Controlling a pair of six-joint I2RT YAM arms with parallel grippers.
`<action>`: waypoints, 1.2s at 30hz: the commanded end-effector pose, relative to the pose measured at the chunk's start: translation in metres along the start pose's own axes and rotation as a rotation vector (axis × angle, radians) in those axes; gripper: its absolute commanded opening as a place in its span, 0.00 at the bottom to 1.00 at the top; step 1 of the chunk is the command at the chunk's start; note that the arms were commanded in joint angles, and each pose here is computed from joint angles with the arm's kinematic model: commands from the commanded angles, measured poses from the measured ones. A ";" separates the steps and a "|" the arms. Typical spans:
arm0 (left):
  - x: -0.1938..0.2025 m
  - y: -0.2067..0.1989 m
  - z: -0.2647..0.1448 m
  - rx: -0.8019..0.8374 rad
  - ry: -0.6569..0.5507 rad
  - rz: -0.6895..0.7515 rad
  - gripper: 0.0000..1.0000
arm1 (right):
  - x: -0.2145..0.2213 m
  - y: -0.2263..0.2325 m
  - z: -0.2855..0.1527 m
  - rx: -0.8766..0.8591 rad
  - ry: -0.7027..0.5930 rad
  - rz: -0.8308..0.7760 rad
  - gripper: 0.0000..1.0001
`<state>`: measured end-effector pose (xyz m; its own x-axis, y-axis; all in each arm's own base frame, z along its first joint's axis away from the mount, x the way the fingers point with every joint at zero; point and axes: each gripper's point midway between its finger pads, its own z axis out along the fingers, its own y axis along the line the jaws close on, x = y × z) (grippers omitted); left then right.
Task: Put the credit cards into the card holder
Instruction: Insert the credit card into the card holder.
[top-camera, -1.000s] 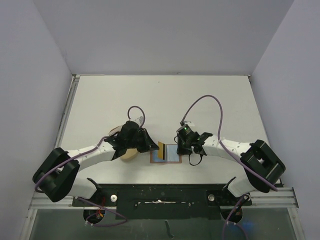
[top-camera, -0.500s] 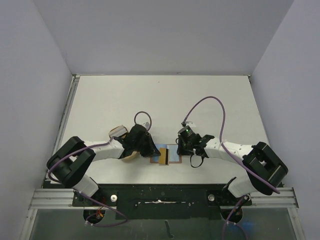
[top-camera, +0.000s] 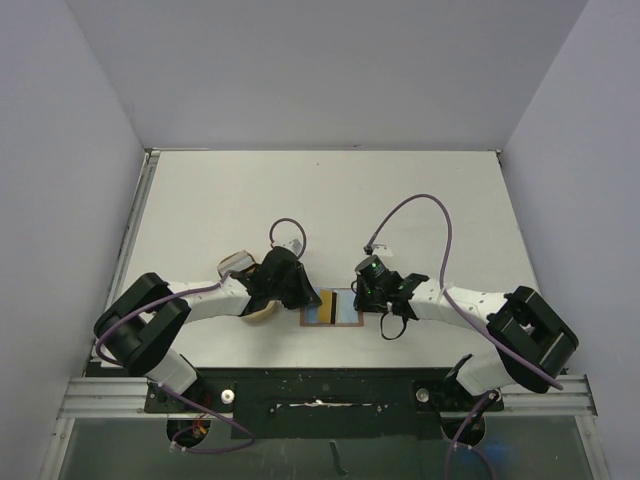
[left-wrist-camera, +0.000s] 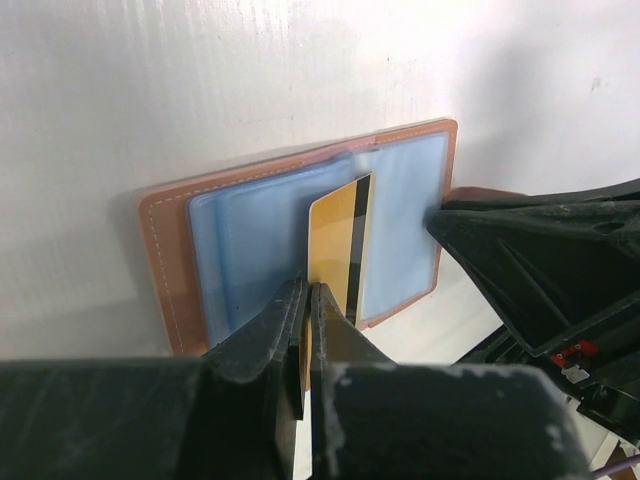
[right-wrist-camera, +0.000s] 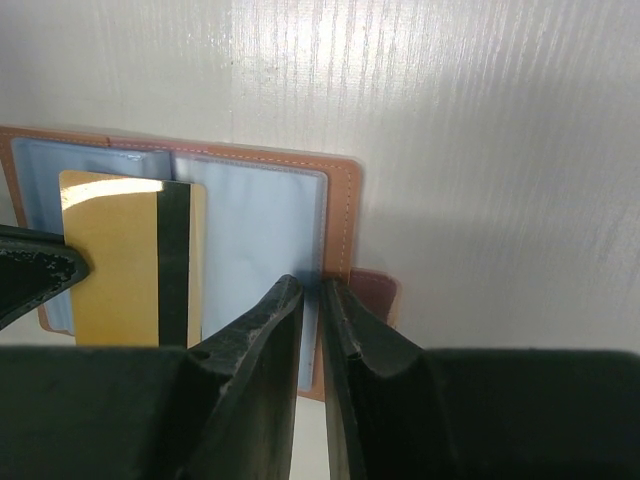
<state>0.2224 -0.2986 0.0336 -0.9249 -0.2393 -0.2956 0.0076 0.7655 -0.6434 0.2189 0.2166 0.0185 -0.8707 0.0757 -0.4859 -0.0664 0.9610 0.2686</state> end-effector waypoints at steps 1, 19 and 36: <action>-0.016 -0.012 0.003 0.020 -0.061 0.017 0.00 | 0.017 -0.003 0.000 0.004 0.039 0.004 0.16; -0.006 -0.017 0.017 0.007 -0.064 0.005 0.00 | 0.017 0.002 -0.005 -0.024 0.029 0.041 0.18; -0.012 -0.019 0.005 0.005 -0.117 -0.014 0.00 | 0.017 0.001 -0.011 -0.053 -0.002 0.070 0.18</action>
<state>0.2265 -0.3113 0.0307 -0.9029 -0.2789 -0.3272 -0.0114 0.7762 -0.6304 0.1993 0.2093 0.0167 -0.8787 0.1227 -0.4614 -0.0276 0.9517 0.3057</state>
